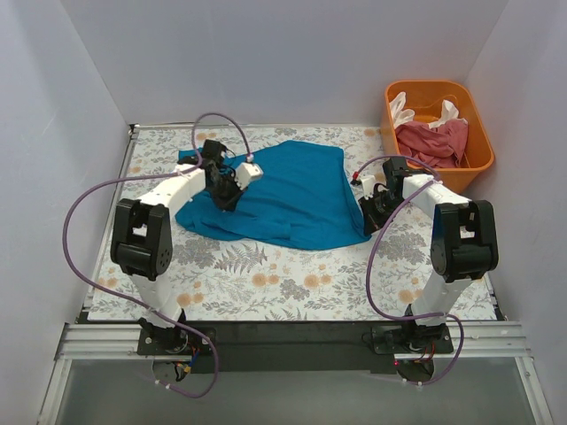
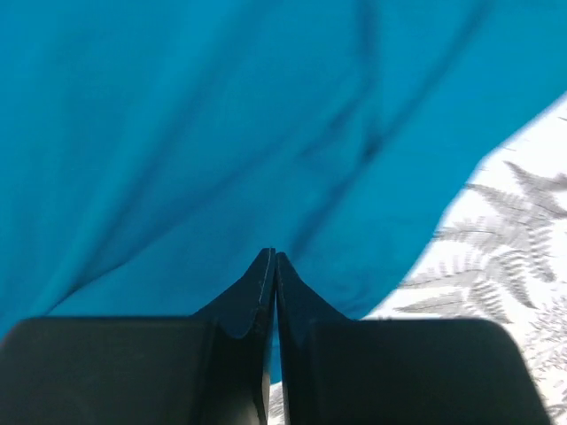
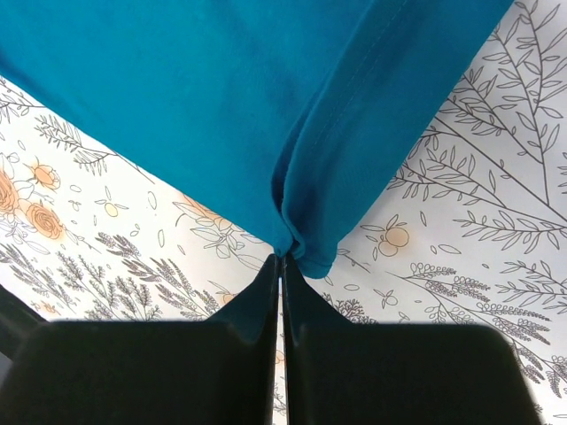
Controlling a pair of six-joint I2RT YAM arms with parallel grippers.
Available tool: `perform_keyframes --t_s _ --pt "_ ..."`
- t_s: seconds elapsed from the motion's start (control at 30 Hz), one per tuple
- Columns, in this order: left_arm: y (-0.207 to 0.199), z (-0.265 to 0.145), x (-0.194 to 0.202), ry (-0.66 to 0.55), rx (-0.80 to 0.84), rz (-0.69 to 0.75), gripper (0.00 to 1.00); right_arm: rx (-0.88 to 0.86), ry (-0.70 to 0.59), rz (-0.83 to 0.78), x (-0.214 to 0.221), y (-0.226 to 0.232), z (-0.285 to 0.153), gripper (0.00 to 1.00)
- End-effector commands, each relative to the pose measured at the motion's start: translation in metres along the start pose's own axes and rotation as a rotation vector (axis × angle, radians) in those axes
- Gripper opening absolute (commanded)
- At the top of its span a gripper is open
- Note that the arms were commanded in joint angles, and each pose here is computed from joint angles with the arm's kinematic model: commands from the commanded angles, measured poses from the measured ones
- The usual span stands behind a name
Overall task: Fold and stack the t-shirts
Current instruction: Flatten the tshirt out
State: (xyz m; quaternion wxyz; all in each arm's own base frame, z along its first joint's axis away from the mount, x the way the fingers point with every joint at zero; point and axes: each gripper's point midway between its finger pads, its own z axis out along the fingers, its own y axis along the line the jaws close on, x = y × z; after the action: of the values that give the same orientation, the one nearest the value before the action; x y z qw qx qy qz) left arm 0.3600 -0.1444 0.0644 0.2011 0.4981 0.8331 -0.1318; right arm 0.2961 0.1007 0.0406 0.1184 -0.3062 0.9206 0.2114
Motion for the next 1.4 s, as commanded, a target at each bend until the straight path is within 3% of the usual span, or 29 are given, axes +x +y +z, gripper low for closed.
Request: perform_keyframes --t_s 0.0,0.1,0.2,0.37,0.47,0.83,0.93,1.0,1.07,1.2,1.27,1.37 --pt "0.031 -0.014 0.0 -0.061 -0.006 -0.143 0.0 0.002 0.007 -0.002 0.004 0.0 -0.006 0.01" --pt "0.031 -0.018 -0.007 -0.099 0.06 -0.18 0.0 -0.002 0.011 0.003 0.004 0.0 -0.004 0.01" --pt "0.009 -0.034 -0.022 -0.162 0.086 -0.078 0.21 -0.001 0.006 0.007 0.002 0.0 -0.006 0.01" --pt "-0.035 -0.015 -0.01 -0.108 0.07 0.145 0.34 -0.005 0.013 0.009 0.004 0.001 -0.005 0.01" --pt "-0.045 -0.007 -0.01 -0.091 0.077 0.197 0.44 -0.006 0.018 0.014 0.005 0.001 -0.004 0.01" --pt "-0.05 0.025 -0.001 -0.022 0.014 0.394 0.47 -0.007 0.022 0.02 0.005 -0.001 -0.002 0.01" --pt "-0.048 0.029 0.0 -0.014 0.005 0.411 0.47 -0.009 0.025 0.022 0.006 -0.001 -0.001 0.01" --pt "-0.043 0.029 -0.002 -0.015 -0.016 0.402 0.42 -0.009 0.025 0.022 0.007 0.0 -0.001 0.01" --pt "-0.042 0.026 -0.007 -0.024 -0.023 0.395 0.36 -0.009 0.028 0.022 0.008 0.0 -0.001 0.01" --pt "-0.042 0.018 -0.007 -0.027 -0.033 0.373 0.09 -0.009 0.028 0.018 0.009 0.0 -0.001 0.01" --pt "-0.034 0.013 -0.007 -0.038 -0.053 0.337 0.01 -0.007 0.029 0.016 0.01 0.0 -0.002 0.01" --pt "-0.018 0.006 -0.007 -0.057 -0.064 0.259 0.0 -0.002 0.032 0.012 0.013 0.0 -0.003 0.01"
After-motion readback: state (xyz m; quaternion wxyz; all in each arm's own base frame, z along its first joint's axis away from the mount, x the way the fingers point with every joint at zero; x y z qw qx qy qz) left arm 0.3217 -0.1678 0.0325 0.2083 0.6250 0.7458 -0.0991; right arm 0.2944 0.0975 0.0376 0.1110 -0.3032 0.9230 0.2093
